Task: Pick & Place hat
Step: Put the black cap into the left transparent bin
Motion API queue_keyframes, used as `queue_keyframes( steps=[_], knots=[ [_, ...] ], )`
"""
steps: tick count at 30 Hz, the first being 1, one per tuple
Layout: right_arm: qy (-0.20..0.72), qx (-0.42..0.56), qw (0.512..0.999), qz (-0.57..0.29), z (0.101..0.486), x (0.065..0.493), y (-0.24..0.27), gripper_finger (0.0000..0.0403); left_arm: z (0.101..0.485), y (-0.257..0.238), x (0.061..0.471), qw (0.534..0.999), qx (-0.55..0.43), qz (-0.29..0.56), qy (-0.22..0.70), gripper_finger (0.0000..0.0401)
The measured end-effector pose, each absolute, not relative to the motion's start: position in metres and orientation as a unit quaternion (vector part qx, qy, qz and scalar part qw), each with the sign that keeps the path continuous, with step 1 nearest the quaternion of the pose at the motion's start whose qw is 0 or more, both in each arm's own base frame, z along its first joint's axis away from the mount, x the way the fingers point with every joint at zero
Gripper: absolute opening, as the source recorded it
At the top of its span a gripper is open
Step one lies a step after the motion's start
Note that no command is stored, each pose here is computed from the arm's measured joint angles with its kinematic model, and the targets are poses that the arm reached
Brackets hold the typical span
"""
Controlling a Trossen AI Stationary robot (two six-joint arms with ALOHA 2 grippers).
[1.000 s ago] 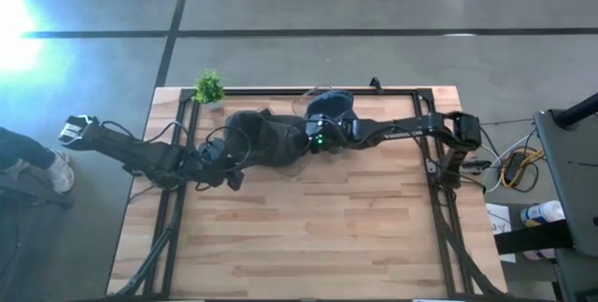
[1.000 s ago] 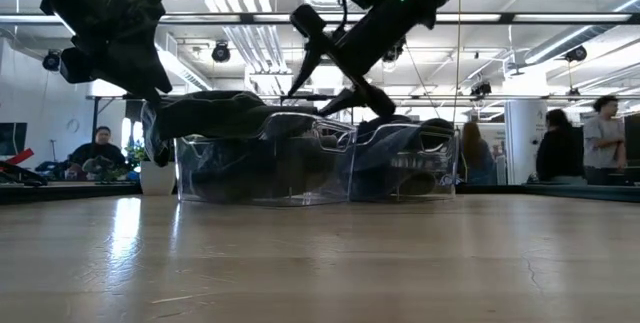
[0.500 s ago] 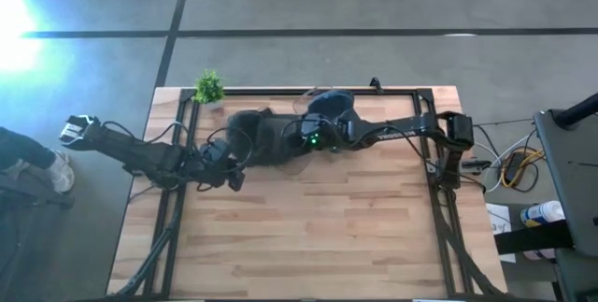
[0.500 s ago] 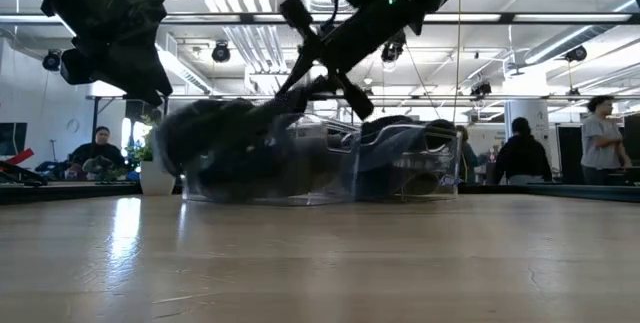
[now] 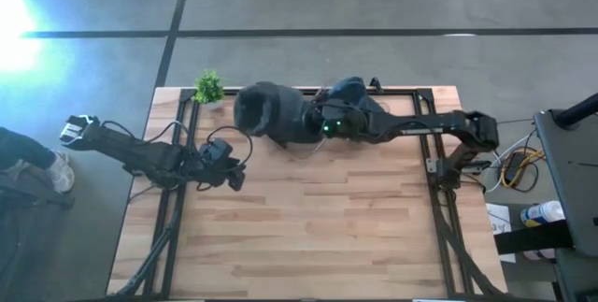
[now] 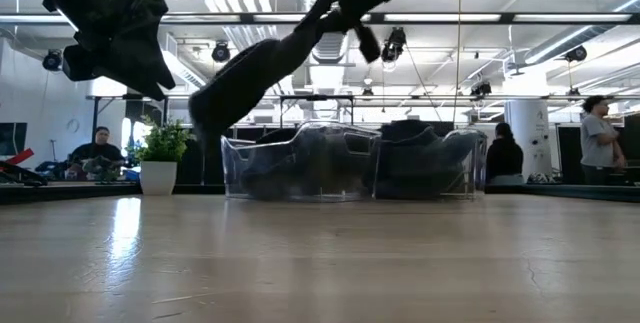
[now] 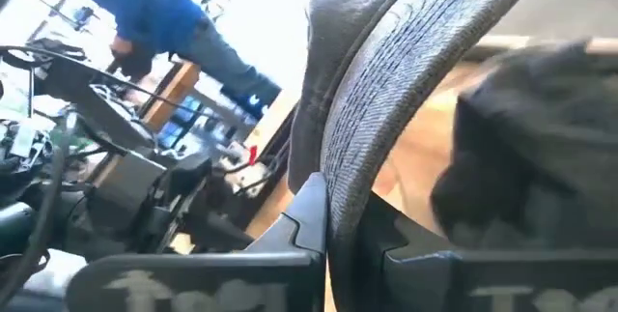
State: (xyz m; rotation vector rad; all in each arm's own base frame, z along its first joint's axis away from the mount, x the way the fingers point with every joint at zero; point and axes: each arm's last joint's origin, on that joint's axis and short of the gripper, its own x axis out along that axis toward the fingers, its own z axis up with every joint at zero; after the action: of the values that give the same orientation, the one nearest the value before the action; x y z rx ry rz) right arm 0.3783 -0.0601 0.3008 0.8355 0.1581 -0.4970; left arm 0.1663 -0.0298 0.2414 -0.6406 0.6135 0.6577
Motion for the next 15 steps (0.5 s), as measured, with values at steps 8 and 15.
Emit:
queue_keyframes(
  steps=[8,15],
  knots=[
    [0.12,0.325,0.87,-0.351,0.308,0.347,-0.04,0.001,0.241,-0.03,0.166,0.851,-0.306,0.313,0.292,0.014],
    [0.119,0.313,0.856,-0.394,0.284,0.344,-0.032,0.0009,0.241,-0.03,0.166,0.849,-0.312,0.305,0.298,0.014]
  ],
)
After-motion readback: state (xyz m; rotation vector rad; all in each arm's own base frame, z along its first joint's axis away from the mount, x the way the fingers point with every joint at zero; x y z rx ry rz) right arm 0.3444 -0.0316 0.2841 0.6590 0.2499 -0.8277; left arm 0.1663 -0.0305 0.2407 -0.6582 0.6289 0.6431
